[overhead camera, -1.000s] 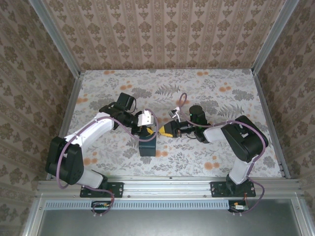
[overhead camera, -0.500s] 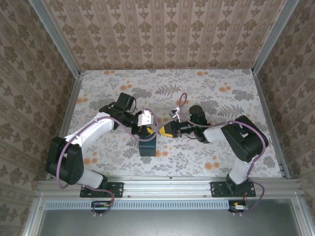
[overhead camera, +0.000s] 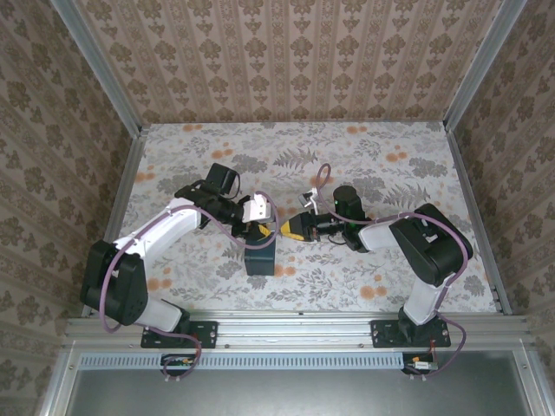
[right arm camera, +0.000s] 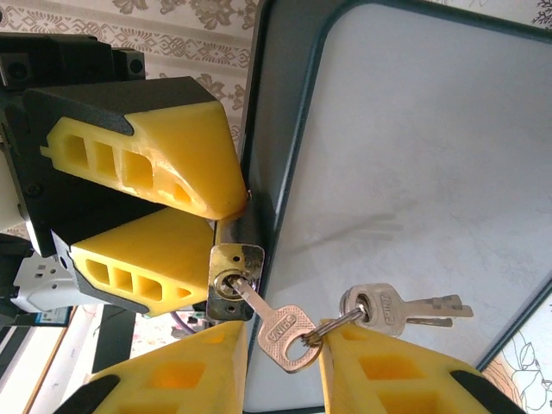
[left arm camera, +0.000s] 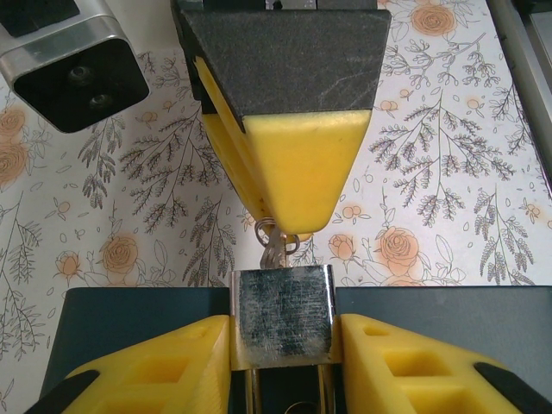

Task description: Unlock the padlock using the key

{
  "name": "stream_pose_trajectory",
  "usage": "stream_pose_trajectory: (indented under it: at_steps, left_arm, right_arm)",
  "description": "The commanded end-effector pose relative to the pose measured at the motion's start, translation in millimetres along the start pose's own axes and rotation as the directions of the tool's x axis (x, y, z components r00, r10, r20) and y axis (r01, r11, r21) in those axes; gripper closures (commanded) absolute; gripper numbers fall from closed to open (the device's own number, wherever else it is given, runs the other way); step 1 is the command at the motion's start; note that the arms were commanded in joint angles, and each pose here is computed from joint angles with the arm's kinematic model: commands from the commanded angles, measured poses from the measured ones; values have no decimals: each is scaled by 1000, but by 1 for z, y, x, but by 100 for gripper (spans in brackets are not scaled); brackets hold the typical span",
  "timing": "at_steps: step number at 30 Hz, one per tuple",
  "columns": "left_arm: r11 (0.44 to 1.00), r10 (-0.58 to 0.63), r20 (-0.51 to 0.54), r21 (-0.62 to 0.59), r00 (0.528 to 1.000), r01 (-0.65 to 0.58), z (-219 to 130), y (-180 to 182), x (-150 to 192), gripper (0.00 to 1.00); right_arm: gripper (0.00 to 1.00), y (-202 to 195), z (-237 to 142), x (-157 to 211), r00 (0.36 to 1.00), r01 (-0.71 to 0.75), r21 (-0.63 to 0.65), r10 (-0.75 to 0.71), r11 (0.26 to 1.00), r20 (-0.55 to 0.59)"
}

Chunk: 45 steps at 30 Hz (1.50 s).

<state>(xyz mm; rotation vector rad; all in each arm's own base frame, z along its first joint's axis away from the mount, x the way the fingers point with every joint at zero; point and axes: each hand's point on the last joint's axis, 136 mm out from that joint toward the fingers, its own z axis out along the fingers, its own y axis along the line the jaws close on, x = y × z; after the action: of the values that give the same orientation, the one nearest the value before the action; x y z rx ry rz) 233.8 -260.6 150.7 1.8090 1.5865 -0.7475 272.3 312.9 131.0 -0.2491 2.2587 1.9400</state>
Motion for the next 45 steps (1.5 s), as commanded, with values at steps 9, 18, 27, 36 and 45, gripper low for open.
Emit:
stream_pose_trajectory:
  at_steps: [9, 18, 27, 36, 45]
  left_arm:
    - [1000, -11, 12, 7, 1000, 10, 1, 3, -1, 63]
    - [1000, -15, 11, 9, 1000, 14, 1, 3, -1, 64]
    - [1000, -16, 10, 12, 1000, 15, 2, 2, 0, 64]
    - [1000, -18, 11, 17, 1000, 18, 3, 1, 0, 64]
    - [1000, -18, 8, 21, 1000, 18, 3, 0, 0, 64]
  right_arm:
    - [58, 12, 0, -3, 999, 43, -5, -43, 999, 2]
    - [59, 12, 0, -6, 1000, 14, -2, -13, 1000, 21]
    - [60, 11, -1, -7, 999, -28, -12, 29, 1000, 45]
    - [64, 9, -2, -9, 997, -52, 5, 52, 999, 56]
    - [68, 8, -1, -11, 996, -66, 10, 65, 998, 66]
